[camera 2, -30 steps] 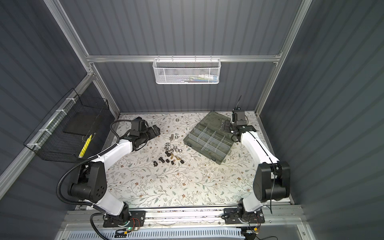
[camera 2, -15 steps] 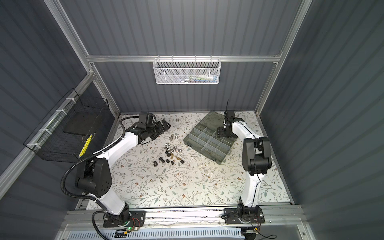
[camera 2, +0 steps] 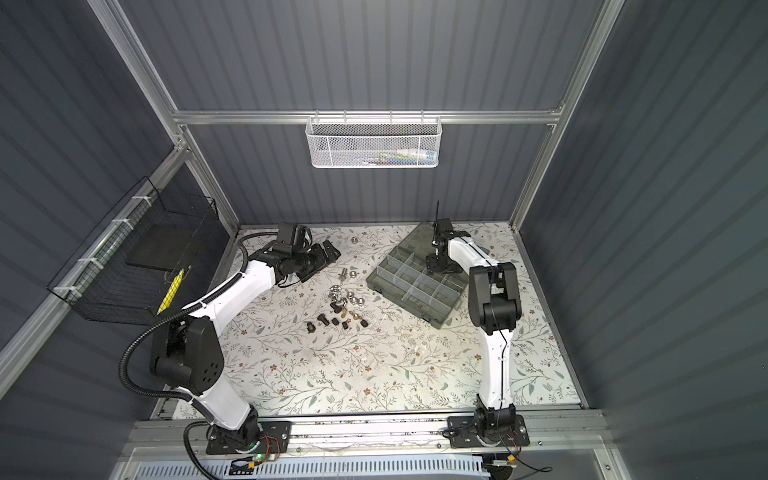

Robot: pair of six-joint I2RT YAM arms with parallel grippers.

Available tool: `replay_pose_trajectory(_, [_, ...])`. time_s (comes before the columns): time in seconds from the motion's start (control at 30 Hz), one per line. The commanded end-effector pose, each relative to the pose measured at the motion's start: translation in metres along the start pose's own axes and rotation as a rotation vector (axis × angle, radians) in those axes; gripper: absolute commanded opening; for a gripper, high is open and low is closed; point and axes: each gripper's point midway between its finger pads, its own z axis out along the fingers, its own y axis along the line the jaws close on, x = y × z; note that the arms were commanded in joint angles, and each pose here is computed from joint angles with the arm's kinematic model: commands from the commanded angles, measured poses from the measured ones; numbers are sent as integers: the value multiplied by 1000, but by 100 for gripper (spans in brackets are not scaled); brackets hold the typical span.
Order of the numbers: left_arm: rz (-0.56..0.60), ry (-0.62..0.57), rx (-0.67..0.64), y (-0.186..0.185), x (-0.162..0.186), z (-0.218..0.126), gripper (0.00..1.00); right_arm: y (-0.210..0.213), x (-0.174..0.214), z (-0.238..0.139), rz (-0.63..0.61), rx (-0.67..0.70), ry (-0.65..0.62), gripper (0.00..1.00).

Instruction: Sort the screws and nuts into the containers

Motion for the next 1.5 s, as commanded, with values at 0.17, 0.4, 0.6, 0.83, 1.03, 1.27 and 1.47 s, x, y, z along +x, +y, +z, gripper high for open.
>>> replay_pose_trajectory(0.17, [-4, -26, 22, -10, -7, -13, 100, 1, 30, 1, 47, -2, 136, 70])
replay_pose_trajectory(0.4, [-34, 5, 64, -20, -10, -1, 100, -2, 59, -5, 105, 5, 202, 67])
replay_pose_trajectory(0.6, [-50, 15, 80, -23, -10, 9, 100, 0, 88, -9, 128, -12, 265, 61])
replay_pose_trajectory(0.83, [-56, 23, 80, -23, -8, 12, 100, 2, 123, -15, 240, -38, 328, 50])
replay_pose_trajectory(1.03, [-64, 15, 84, -22, -6, 12, 100, 0, 147, -17, 324, -36, 364, 41])
replay_pose_trajectory(1.27, [-73, 24, 85, -22, -4, 16, 100, -11, 158, -27, 363, -1, 368, 34])
replay_pose_trajectory(1.47, [-73, 22, 90, -26, -5, 17, 100, -13, 147, -33, 420, 11, 335, 32])
